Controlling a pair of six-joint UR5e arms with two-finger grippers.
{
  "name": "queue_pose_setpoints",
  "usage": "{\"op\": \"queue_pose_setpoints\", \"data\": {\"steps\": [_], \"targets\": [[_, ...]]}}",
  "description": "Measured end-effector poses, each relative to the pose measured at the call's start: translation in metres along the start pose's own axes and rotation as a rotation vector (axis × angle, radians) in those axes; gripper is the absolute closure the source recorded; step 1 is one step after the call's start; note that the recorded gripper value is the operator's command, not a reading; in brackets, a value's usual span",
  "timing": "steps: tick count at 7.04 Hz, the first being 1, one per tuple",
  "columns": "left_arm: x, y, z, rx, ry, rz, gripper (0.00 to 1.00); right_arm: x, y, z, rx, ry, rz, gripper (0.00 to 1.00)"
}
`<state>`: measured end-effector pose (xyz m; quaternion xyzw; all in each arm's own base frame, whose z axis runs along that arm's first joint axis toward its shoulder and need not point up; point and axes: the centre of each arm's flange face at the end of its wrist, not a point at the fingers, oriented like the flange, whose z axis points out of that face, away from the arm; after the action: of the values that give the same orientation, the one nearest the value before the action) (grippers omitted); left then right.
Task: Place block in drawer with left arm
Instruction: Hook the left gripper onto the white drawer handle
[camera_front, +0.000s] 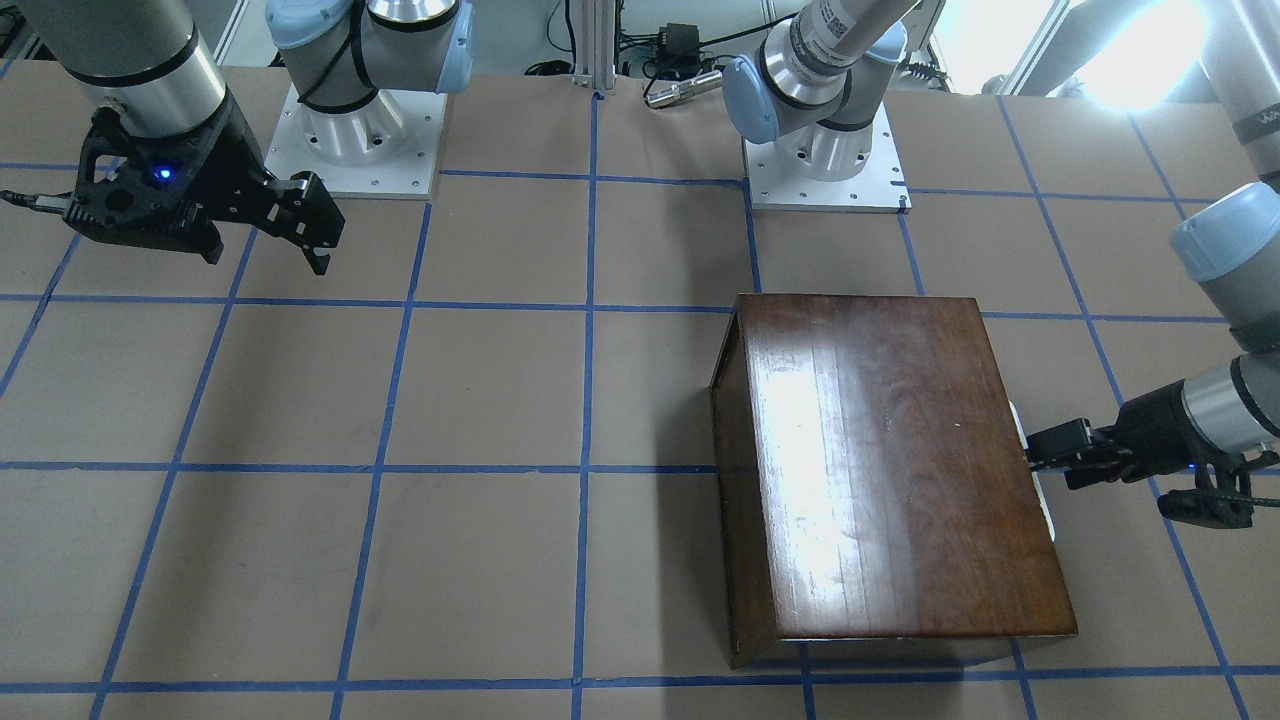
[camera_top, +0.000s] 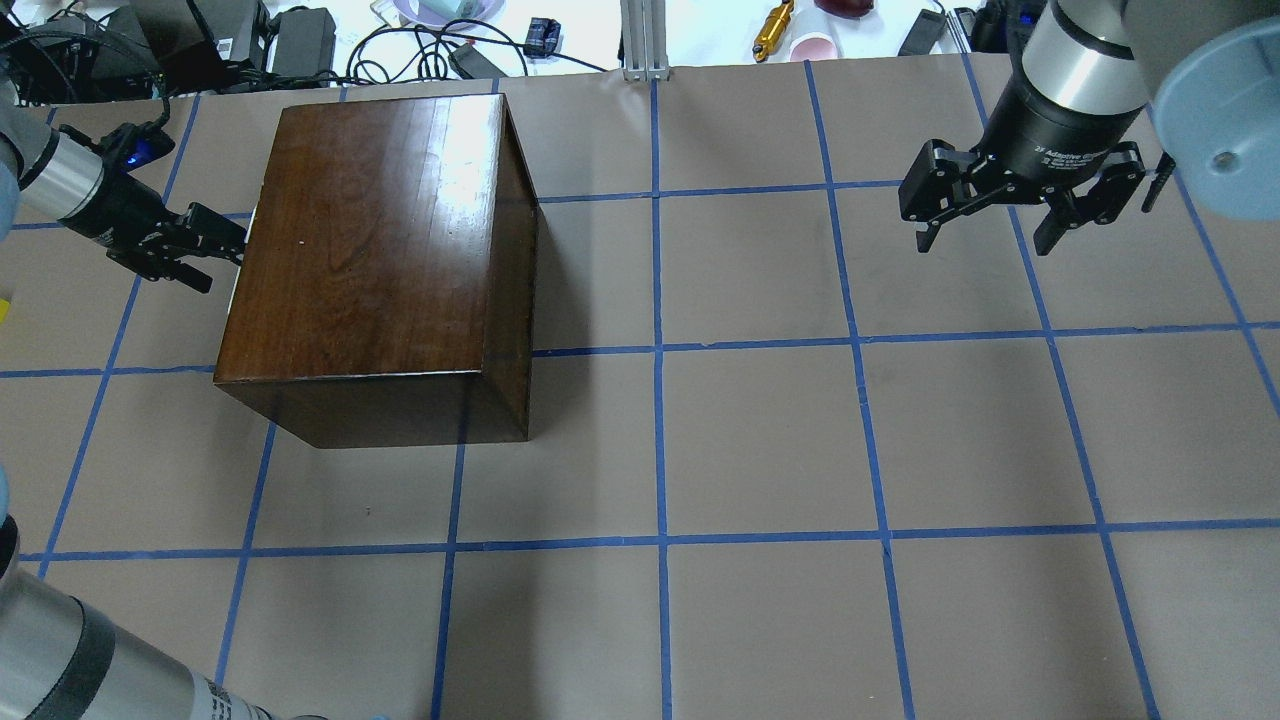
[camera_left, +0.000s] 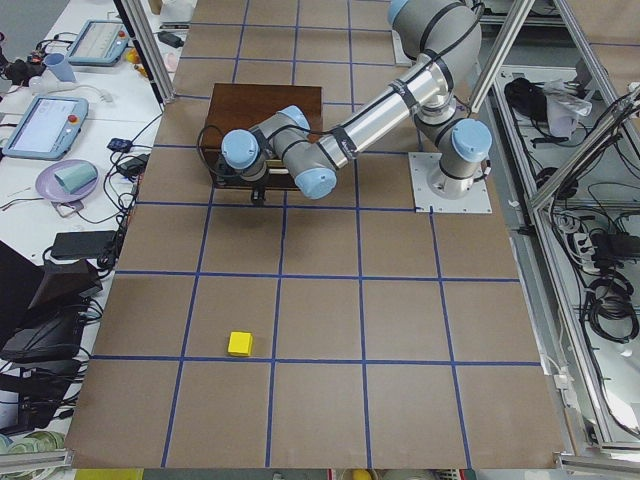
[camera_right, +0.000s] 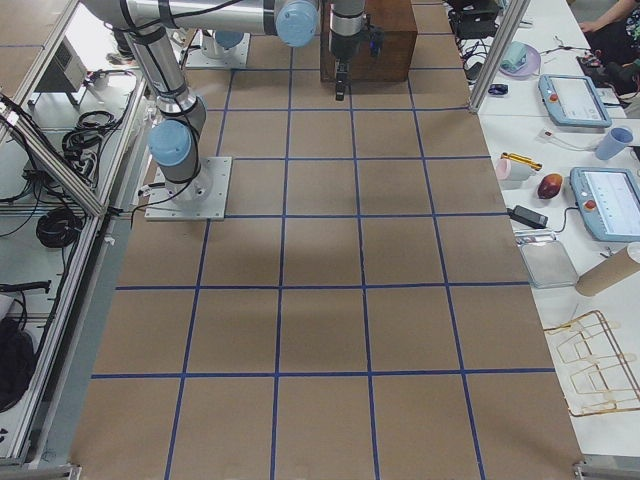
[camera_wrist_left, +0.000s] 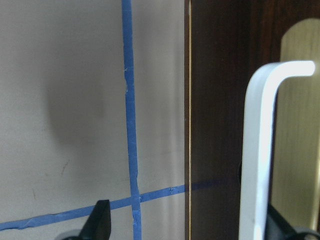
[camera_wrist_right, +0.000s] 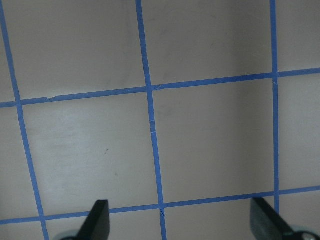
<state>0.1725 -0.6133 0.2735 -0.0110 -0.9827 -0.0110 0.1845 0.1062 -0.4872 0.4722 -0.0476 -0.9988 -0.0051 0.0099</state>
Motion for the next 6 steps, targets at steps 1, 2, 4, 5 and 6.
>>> {"op": "queue_pose_setpoints", "data": {"steps": [1, 2, 4, 5, 6], "targets": [[-0.0001, -0.0004, -0.0012, 0.001, -0.003, 0.003, 0.0, 0.0, 0.0, 0.0, 0.0, 0.0, 0.0, 0.0], [-0.0002, -0.0009, -0.0026, 0.004, -0.008, 0.005, 0.0, 0.0, 0.0, 0.0, 0.0, 0.0, 0.0, 0.0], [-0.0006, -0.0018, -0.0046, 0.009, -0.017, 0.008, 0.0, 0.0, 0.0, 0.0, 0.0, 0.0, 0.0, 0.0], [-0.0008, -0.0018, -0.0055, 0.01, -0.021, 0.009, 0.0, 0.0, 0.0, 0.0, 0.0, 0.0, 0.0, 0.0], [-0.0013, -0.0018, -0.0066, 0.01, -0.025, 0.009, 0.0, 0.0, 0.0, 0.0, 0.0, 0.0, 0.0, 0.0]]}}
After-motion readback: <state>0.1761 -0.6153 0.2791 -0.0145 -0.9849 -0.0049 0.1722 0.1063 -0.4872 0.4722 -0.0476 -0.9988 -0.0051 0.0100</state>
